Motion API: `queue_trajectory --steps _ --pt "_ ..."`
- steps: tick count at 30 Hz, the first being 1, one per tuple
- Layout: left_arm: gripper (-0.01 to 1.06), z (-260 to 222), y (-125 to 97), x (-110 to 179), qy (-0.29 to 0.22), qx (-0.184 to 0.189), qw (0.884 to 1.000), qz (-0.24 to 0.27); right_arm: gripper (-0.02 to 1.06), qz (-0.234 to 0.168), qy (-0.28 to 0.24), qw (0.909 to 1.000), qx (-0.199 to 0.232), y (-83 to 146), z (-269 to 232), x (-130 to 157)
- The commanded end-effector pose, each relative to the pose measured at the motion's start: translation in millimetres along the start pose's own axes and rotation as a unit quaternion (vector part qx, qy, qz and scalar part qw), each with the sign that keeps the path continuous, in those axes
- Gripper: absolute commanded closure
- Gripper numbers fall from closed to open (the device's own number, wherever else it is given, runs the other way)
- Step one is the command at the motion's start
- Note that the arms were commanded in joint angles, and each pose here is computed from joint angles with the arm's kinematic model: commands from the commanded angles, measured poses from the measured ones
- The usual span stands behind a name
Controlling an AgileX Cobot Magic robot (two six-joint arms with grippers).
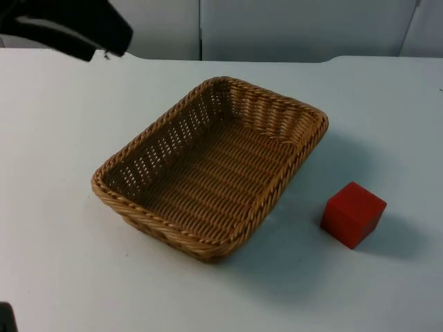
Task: Pick up the basket with the left hand and place the cube into the basket with the right hand.
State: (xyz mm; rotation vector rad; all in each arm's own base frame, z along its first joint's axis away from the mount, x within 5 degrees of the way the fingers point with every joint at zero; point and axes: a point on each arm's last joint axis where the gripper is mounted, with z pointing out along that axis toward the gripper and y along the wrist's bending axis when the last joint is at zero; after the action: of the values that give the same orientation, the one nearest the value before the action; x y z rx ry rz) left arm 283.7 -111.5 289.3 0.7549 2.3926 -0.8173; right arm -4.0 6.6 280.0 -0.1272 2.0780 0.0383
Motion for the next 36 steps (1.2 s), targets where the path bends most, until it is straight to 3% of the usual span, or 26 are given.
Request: queue_trajectory --steps 1,3,4,6,11,22,27,36 --pt "0.46 12.1 2.6 -13.6 -0.007 -0.014 0.999 0.031 1.05 0.005 -0.003 1.0000 0.003 0.2 1.0 0.6" --pt "0.46 27.4 8.0 -29.0 0.005 -0.053 0.995 0.081 1.05 0.005 -0.003 1.0000 0.003 0.2 1.0 0.6" --pt "0.46 27.4 8.0 -29.0 0.005 -0.053 0.995 0.081 1.05 0.005 -0.003 1.0000 0.003 0.2 1.0 0.6" --pt "0.46 47.2 19.2 -44.2 0.020 -0.096 0.989 0.108 1.05 0.005 -0.003 1.0000 0.003 0.2 1.0 0.6" --pt "0.46 78.4 46.3 -58.7 0.051 -0.133 0.983 0.115 1.05 0.005 -0.003 1.0000 0.003 0.2 1.0 0.6" --pt "0.46 146.3 89.2 -44.9 0.120 -0.120 0.982 0.089 1.05 0.005 -0.003 1.0000 0.003 0.2 1.0 0.6" --pt "0.46 164.4 97.6 -32.8 0.140 -0.105 0.982 0.069 1.05 0.005 -0.003 1.0000 0.003 0.2 1.0 0.6" --pt "0.46 188.1 113.5 -19.0 0.149 -0.110 0.979 0.084 1.05 0.005 -0.003 1.0000 0.003 0.2 1.0 0.6"
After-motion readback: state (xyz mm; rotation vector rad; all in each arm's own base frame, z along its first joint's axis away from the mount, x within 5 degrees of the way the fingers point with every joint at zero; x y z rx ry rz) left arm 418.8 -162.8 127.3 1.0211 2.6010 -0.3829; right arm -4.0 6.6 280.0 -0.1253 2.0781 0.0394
